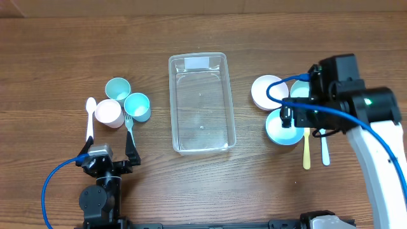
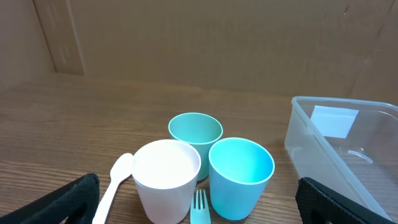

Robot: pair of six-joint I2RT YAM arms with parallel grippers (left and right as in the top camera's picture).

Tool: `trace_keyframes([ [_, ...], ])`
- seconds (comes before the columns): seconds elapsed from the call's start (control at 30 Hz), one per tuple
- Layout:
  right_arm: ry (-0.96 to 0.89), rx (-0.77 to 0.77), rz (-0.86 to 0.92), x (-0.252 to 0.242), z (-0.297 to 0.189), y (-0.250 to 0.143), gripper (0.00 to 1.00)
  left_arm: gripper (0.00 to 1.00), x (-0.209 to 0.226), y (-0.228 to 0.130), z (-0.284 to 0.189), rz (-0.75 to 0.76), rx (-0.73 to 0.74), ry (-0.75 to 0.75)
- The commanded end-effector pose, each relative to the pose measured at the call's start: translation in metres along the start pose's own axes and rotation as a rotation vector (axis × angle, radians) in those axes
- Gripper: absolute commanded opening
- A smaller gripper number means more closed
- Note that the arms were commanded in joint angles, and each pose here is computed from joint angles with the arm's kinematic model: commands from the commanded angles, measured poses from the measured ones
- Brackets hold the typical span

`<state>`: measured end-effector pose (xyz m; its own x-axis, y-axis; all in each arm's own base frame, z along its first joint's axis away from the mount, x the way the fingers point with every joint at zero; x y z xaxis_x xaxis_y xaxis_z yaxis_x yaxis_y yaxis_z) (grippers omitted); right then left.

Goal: Pack container
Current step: 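Reach right gripper to the teal bowl and grasp its rim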

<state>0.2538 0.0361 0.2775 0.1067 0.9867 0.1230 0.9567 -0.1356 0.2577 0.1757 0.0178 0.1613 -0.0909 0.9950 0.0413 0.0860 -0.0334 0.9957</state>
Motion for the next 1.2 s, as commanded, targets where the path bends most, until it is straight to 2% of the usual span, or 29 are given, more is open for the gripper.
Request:
trace_keyframes([
  [0.0,-0.038,0.086,0.006,-0.002,0.028,0.008,1.0,1.0,0.001,0.0,0.0,-0.018,-0.004,0.005],
  [0.07,-0.126,0.129,0.074,-0.01,0.055,0.013,1.0,1.0,0.001,0.0,0.0,-0.018,-0.004,0.005],
  [0.13,-0.214,0.096,0.143,-0.02,0.069,0.018,1.0,1.0,0.001,0.0,0.0,-0.018,-0.004,0.005],
  [0.3,-0.235,0.089,0.267,-0.046,0.084,0.017,1.0,1.0,0.001,0.0,0.0,-0.018,-0.004,0.005],
  [0.37,-0.147,0.107,0.319,-0.056,0.099,0.014,1.0,1.0,0.001,0.0,0.0,-0.018,-0.004,0.005],
  [0.43,-0.044,0.122,0.306,-0.057,0.113,0.01,1.0,1.0,0.001,0.0,0.0,-0.018,-0.004,0.005],
  [0.57,-0.027,0.078,0.299,-0.062,0.144,0.002,1.0,1.0,0.001,0.0,0.0,-0.018,-0.004,0.005],
  [0.8,-0.047,0.057,0.286,-0.068,0.167,-0.011,0.85,1.0,0.001,0.0,0.0,-0.018,-0.004,0.005],
  [0.9,-0.046,0.04,0.284,-0.069,0.175,-0.014,0.84,1.0,0.001,0.0,0.0,-0.018,-0.004,0.005],
  [0.97,-0.045,0.032,0.283,-0.069,0.177,-0.015,0.76,1.0,0.001,0.0,0.0,-0.018,-0.004,0.005],
  [1.07,-0.044,0.029,0.283,-0.069,0.177,-0.014,0.71,1.0,0.001,0.0,0.0,-0.018,-0.004,0.005],
  [1.1,-0.044,0.028,0.283,-0.069,0.177,-0.014,0.64,1.0,0.001,0.0,0.0,-0.018,-0.004,0.005],
  [1.17,-0.044,0.028,0.283,-0.069,0.177,-0.014,0.42,1.0,0.001,0.0,0.0,-0.018,-0.004,0.005],
])
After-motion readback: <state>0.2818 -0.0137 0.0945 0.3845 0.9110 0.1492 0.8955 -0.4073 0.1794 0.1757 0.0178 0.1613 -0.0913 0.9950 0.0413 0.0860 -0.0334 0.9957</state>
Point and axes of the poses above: each gripper's point midway between its finger pads, its own z axis out along the fingers, its own x axis along the line the jaws close on, y = z × x, the point moved 7 cm from there along -z, back along the fingers, and after that the axes turned 7 degrees about z, right-handed, at the moved point
